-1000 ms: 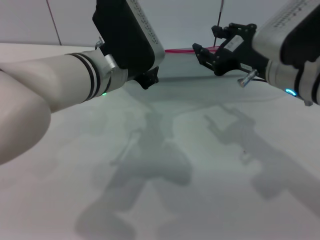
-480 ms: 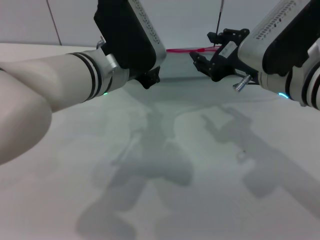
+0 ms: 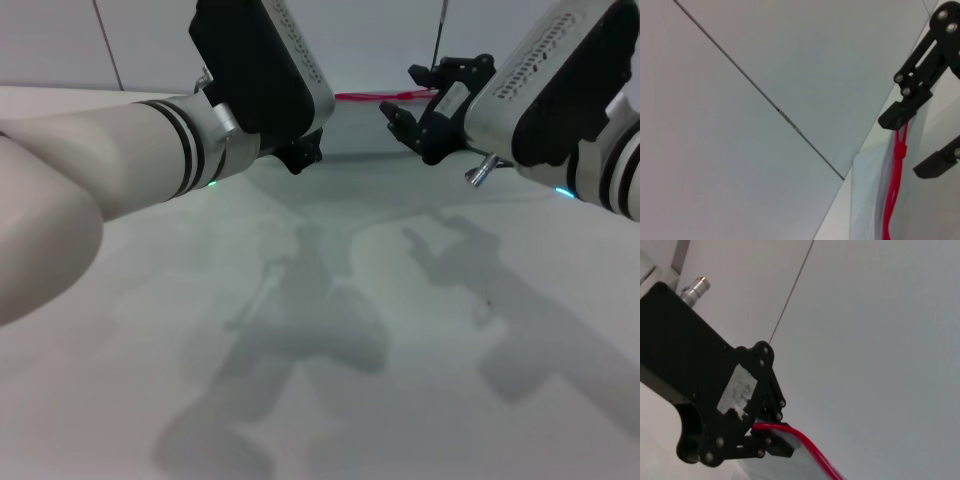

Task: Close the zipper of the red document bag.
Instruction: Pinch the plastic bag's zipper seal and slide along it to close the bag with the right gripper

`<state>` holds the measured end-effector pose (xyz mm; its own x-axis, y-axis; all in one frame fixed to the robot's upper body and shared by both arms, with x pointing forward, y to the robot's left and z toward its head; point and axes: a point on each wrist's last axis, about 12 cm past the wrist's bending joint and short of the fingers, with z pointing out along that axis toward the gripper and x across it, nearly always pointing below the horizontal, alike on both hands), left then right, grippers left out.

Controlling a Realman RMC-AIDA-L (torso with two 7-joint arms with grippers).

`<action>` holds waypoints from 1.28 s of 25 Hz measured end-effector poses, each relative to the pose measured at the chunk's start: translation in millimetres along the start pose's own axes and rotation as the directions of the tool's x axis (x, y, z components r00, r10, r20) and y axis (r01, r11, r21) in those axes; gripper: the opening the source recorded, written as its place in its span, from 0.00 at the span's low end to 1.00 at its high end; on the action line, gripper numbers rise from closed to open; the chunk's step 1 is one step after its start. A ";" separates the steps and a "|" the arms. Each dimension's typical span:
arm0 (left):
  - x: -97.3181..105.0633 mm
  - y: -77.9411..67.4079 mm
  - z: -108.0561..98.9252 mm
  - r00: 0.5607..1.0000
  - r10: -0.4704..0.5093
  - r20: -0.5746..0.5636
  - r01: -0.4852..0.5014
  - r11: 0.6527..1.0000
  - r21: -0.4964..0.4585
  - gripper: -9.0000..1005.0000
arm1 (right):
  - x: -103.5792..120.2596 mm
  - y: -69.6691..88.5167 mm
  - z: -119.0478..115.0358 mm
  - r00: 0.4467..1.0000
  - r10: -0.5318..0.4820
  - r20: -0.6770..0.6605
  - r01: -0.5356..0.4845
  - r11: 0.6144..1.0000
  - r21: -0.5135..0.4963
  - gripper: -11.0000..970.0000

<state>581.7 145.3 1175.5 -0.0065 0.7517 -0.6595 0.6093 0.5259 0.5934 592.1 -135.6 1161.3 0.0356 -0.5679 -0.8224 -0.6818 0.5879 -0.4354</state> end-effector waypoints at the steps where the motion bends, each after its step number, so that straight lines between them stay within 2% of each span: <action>1: 0.2 -0.1 -0.1 1.000 0.000 -0.001 0.000 1.000 0.000 0.06 | -0.9 -0.1 -0.2 1.000 -0.009 0.003 0.009 1.000 0.001 0.48; 6: 1.0 -0.6 -0.1 1.000 -0.002 -0.008 0.002 1.000 0.004 0.06 | -1.2 -1.7 0.1 0.998 -0.066 0.006 0.066 0.998 0.019 0.48; 9: 0.3 -0.6 0.1 1.000 -0.002 -0.007 0.002 1.000 0.006 0.06 | 0.1 0.8 1.3 0.990 -0.143 -0.008 0.143 0.989 0.029 0.48; 16: -0.9 -0.7 0.0 1.000 -0.004 -0.003 0.004 1.000 0.009 0.06 | 1.4 4.3 3.5 0.977 -0.211 -0.023 0.211 0.977 0.028 0.48; 32: -4.3 -4.1 -0.8 1.000 0.005 0.006 -0.005 1.000 0.018 0.06 | 12.2 5.1 12.1 0.971 -0.234 -0.038 0.236 0.970 0.052 0.48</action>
<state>578.5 140.2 1176.3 0.0013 0.7518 -0.6594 0.6235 0.5150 0.5883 597.9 -132.6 1144.7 0.1668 -0.7112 -0.6829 -0.6150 0.4663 -0.6359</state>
